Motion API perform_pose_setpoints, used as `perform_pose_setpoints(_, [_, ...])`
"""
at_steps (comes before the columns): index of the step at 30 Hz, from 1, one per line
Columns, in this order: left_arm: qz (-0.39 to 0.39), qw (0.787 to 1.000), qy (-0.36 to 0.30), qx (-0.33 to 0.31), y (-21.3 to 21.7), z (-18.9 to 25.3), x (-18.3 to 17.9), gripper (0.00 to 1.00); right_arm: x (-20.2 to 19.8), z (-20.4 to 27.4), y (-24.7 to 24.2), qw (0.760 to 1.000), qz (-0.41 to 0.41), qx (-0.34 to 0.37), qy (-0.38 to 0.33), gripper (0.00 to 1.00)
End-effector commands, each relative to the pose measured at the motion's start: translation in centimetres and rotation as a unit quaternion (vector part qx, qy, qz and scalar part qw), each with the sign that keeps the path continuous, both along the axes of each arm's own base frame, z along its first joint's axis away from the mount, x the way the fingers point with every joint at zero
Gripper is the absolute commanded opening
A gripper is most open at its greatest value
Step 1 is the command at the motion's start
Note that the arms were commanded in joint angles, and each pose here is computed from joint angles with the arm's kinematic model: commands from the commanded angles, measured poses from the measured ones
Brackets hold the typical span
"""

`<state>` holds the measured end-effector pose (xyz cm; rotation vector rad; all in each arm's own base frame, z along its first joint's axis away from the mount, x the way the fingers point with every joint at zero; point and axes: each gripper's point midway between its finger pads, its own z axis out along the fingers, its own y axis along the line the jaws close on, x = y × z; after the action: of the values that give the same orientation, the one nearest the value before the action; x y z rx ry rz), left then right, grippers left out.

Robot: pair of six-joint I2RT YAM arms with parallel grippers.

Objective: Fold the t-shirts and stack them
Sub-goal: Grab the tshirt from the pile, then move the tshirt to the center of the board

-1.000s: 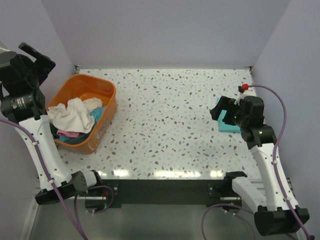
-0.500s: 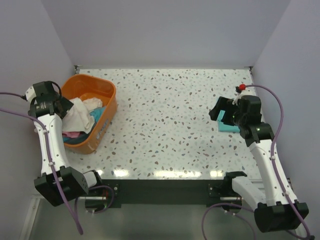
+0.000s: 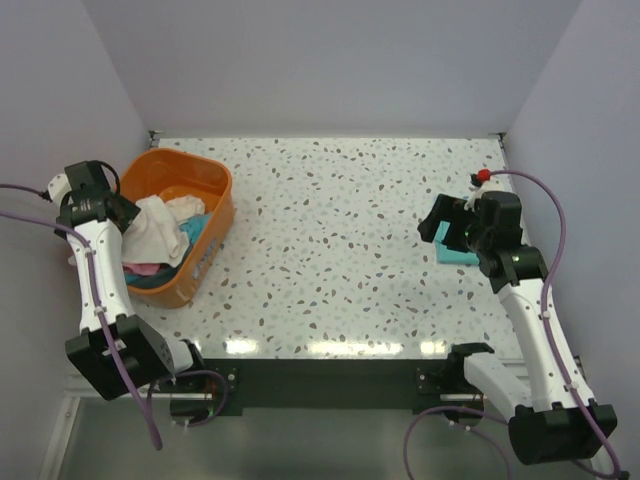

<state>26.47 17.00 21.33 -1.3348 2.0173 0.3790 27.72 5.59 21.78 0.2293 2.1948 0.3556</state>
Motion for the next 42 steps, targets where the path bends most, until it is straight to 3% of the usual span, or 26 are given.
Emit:
perform_pose_setpoints(1, [0.001, 1.000, -0.016, 0.007, 0.8, 0.2, 1.1, 0.87, -0.1, 0.1, -0.1, 1.000, 0.004, -0.007, -0.001, 0.99])
perform_pose_setpoints(4, [-0.011, 1.000, -0.025, 0.003, 0.6, 0.2, 1.6, 0.62, 0.0, 0.2, -0.1, 1.000, 0.003, -0.008, -0.001, 0.99])
perform_pose_setpoints(5, [-0.016, 1.000, -0.026, 0.001, 0.5, 0.2, 1.8, 0.33, -0.1, 0.3, -0.1, 1.000, 0.003, -0.007, -0.002, 0.98])
perform_pose_setpoints(7, [-0.019, 0.999, -0.035, 0.001, 0.4, 0.8, 2.0, 0.02, 0.0, 0.2, -0.1, 1.000, 0.002, -0.007, -0.002, 0.99])
perform_pose_setpoints(14, [-0.059, 0.990, -0.127, 0.032, -0.3, 7.2, 3.3, 0.00, -0.1, 0.2, -0.2, 1.000, 0.001, -0.008, -0.002, 0.99])
perform_pose_setpoints(17, [-0.084, 0.974, -0.201, 0.059, -0.8, 13.1, 4.2, 0.00, -0.1, 0.2, -0.2, 1.000, 0.000, -0.008, -0.003, 0.99])
perform_pose_setpoints(19, [-0.121, 0.953, -0.264, 0.082, -1.9, 18.4, 4.9, 0.00, -0.1, 0.5, -0.2, 1.000, 0.001, -0.007, -0.009, 0.99])
perform_pose_setpoints(20, [-0.152, 0.933, -0.313, 0.095, -3.0, 22.2, 5.3, 0.00, -0.1, 0.4, -0.2, 1.000, 0.000, -0.008, -0.010, 0.99])
perform_pose_setpoints(22, [-0.186, 0.910, -0.354, 0.106, -4.1, 25.8, 5.8, 0.00, -0.2, 0.6, -0.4, 1.000, -0.004, -0.010, -0.013, 0.99])
perform_pose_setpoints(23, [-0.219, 0.885, -0.393, 0.118, -5.5, 29.5, 5.7, 0.00, -0.2, 0.6, -0.6, 1.000, -0.007, -0.013, -0.015, 0.99])
perform_pose_setpoints(25, [-0.268, 0.854, -0.432, 0.113, -7.4, 32.4, 6.3, 0.00, -0.2, 0.6, -0.5, 1.000, -0.007, -0.012, -0.018, 0.99])
perform_pose_setpoints(26, [-0.357, 0.796, -0.475, 0.111, -10.9, 35.5, 6.4, 0.00, -0.1, 0.9, -0.5, 1.000, -0.007, -0.011, -0.028, 0.99])
perform_pose_setpoints(28, [-0.471, 0.701, -0.532, 0.061, -16.3, 37.8, 5.3, 0.00, -0.1, 0.7, -0.3, 0.999, -0.004, -0.007, -0.031, 0.99])
perform_pose_setpoints(29, [-0.583, 0.583, -0.562, 0.072, -20.6, 39.2, 3.2, 0.00, 0.0, 0.8, -0.3, 0.999, -0.004, -0.005, -0.035, 0.99])
perform_pose_setpoints(30, [-0.629, 0.508, -0.588, 0.021, -23.9, 40.9, 0.0, 0.00, -0.1, 0.9, -0.2, 0.999, -0.002, -0.005, -0.038, 0.99])
perform_pose_setpoints(31, [-0.623, 0.514, -0.589, -0.017, -24.0, 40.8, 0.1, 0.00, -0.1, 0.8, -0.2, 0.999, -0.002, -0.005, -0.037, 0.99])
perform_pose_setpoints(32, [-0.648, 0.481, -0.591, -0.008, -25.6, 41.9, -1.2, 0.00, -0.1, 1.0, -0.2, 0.999, -0.001, -0.004, -0.042, 0.99])
perform_pose_setpoints(33, [-0.655, 0.467, -0.594, 0.003, -26.4, 42.6, -1.7, 0.00, -0.1, 1.0, 0.0, 0.999, 0.003, 0.000, -0.043, 0.99])
perform_pose_setpoints(34, [-0.652, 0.470, -0.594, -0.022, -27.6, 42.9, -1.6, 0.00, -0.1, 1.2, 0.1, 0.999, 0.006, 0.001, -0.045, 0.99])
perform_pose_setpoints(35, [-0.657, 0.457, -0.599, 0.020, -28.3, 44.3, -2.6, 0.00, 0.0, 1.4, 0.2, 0.999, 0.008, 0.003, -0.048, 0.99])
perform_pose_setpoints(38, [-0.659, 0.448, -0.605, 0.014, -29.0, 45.4, -3.7, 0.00, -0.1, 1.6, 0.4, 0.998, 0.012, 0.008, -0.054, 0.99])
perform_pose_setpoints(40, [-0.657, 0.441, -0.611, 0.007, -29.2, 45.4, -3.6, 0.00, -0.1, 1.8, 0.4, 0.998, 0.013, 0.009, -0.057, 0.99])
perform_pose_setpoints(42, [-0.658, 0.447, -0.607, -0.016, -29.5, 44.6, -1.9, 0.00, -0.1, 1.9, 0.4, 0.998, 0.012, 0.007, -0.058, 0.99])
